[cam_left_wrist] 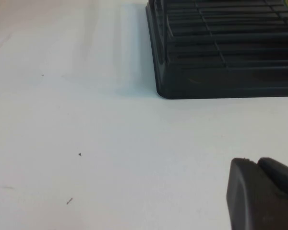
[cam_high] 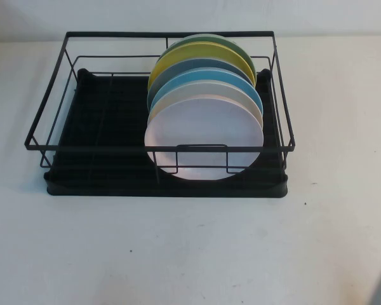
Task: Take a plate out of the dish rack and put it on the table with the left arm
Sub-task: Grasp the plate from the shelf
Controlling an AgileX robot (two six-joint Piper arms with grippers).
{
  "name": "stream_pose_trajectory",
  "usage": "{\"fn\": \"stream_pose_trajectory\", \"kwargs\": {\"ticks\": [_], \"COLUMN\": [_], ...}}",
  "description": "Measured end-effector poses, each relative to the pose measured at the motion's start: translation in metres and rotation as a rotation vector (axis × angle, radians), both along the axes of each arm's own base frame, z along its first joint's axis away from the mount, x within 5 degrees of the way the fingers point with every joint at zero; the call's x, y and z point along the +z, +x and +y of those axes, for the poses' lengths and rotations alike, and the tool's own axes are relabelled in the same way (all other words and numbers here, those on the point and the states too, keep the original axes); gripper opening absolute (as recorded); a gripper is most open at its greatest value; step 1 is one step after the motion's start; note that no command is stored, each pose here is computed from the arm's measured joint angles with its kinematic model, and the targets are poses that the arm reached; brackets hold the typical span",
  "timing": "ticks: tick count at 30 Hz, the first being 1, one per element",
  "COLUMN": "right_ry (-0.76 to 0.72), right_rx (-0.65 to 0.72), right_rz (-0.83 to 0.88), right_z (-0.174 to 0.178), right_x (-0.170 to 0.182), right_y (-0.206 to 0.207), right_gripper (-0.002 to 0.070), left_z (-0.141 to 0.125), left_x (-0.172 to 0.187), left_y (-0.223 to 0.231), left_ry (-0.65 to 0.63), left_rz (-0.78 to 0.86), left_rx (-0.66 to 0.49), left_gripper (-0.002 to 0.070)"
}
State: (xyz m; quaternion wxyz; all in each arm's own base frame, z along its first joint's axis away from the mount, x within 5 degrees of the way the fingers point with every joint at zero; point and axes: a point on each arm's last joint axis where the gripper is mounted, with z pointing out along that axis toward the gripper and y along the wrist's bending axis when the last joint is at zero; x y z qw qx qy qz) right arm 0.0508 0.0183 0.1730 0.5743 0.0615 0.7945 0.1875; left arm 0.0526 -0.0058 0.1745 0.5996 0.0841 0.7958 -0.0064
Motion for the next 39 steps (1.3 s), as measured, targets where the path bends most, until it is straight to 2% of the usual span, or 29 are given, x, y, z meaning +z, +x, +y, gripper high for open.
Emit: {"fn": "stream_pose_trajectory", "kwargs": {"ticks": [29,35,39], "right_ry": [0.0,0.0,0.0], "right_rx": [0.0,0.0,0.0], "right_rz": [0.0,0.0,0.0], "right_z": [0.0,0.0,0.0], "right_x": [0.0,0.0,0.0], "right_y": [0.0,0.0,0.0], "right_gripper": [-0.002,-0.002,-0.002], "left_z": [-0.0005,-0.0029,-0.0056], "left_x": [0.0,0.0002,0.0023], "left_y": [-0.0001,-0.0003,0.0003], "left_ry": [-0.016,-0.089,-0.227], "left_rz": [0.002,0.01,-0.006], "left_rx": [-0.001,-0.007,-0.001], "left_gripper": [-0.0003,-0.0003,-0.0003]}}
